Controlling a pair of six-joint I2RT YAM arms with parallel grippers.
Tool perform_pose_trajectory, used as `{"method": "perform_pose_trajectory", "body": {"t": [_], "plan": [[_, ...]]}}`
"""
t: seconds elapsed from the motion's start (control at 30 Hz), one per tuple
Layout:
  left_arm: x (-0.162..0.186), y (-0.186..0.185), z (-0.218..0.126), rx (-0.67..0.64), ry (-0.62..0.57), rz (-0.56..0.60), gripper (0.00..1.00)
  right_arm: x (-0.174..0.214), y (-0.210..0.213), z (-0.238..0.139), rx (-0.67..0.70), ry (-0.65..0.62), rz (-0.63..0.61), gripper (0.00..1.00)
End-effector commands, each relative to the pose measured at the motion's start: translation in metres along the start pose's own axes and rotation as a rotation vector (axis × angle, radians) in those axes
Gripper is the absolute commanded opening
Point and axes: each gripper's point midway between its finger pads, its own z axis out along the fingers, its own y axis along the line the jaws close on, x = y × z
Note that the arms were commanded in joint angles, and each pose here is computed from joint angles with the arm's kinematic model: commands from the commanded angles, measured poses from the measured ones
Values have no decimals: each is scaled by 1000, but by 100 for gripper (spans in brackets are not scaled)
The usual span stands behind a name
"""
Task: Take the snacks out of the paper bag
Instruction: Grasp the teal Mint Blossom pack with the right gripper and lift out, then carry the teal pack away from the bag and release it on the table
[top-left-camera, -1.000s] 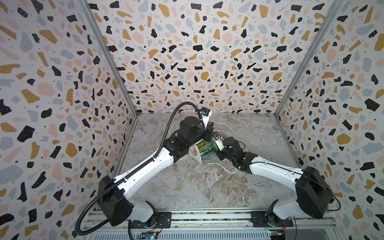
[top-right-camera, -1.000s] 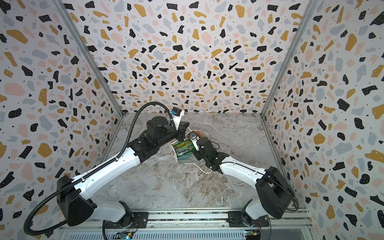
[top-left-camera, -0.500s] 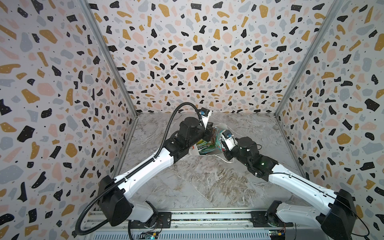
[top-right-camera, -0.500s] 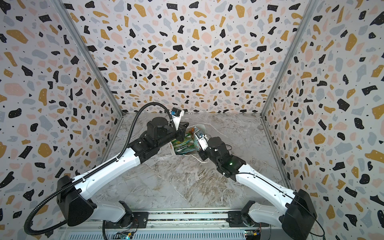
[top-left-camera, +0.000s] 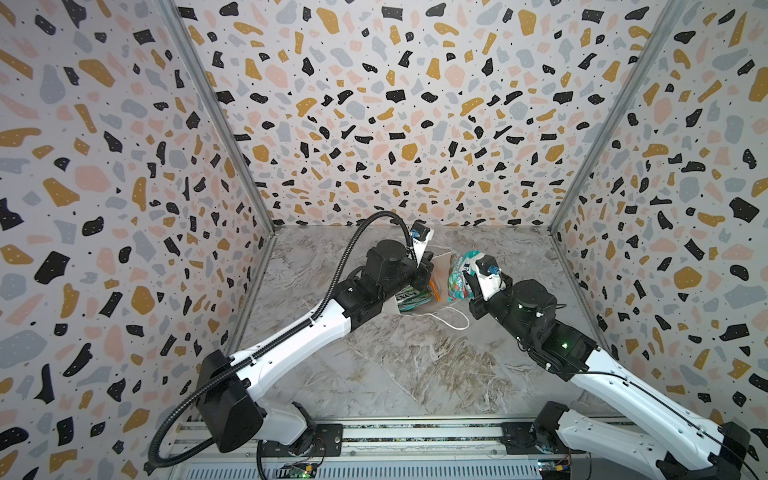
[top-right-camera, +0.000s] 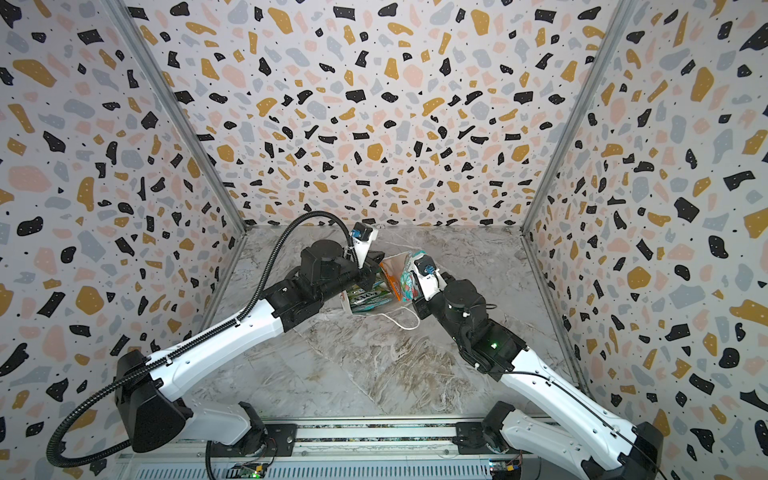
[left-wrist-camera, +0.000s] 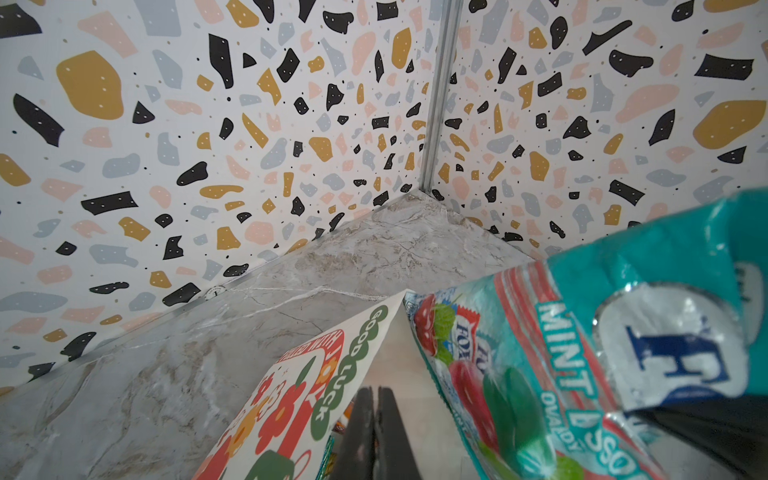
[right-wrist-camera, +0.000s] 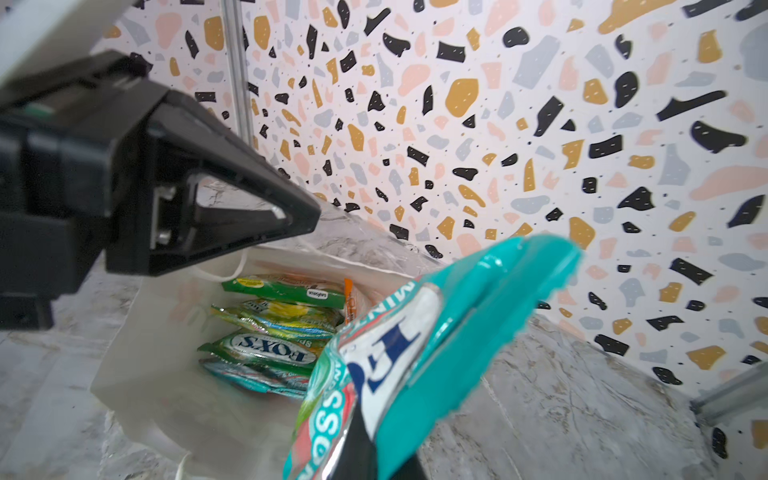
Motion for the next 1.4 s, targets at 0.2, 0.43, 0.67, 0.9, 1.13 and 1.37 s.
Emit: {"method": "perform_pose_trajectory", "body": {"t": [0.2,0.43,0.67,0.9,1.13,1.37], "plan": [[-20,-13,-15,23,-64,56,0,-48,-80,-34,289,-100,59,0],[-21,-15,-17,29,-63,63,0,0,-121,-11,341,28,128,0],[-19,-13,-19,17,-63,65,0,64,-146,36,260,133,219,0],[-14,-15,-16,34,-52,55,0,96,-155,81,53,85,364,0],[-9,-19,-17,56,-21,85,0,121,-152,138,-137,110,446,0],[-8,-21,-18,69,-16,87,0,147,-158,185,-240,148,515,0]]}}
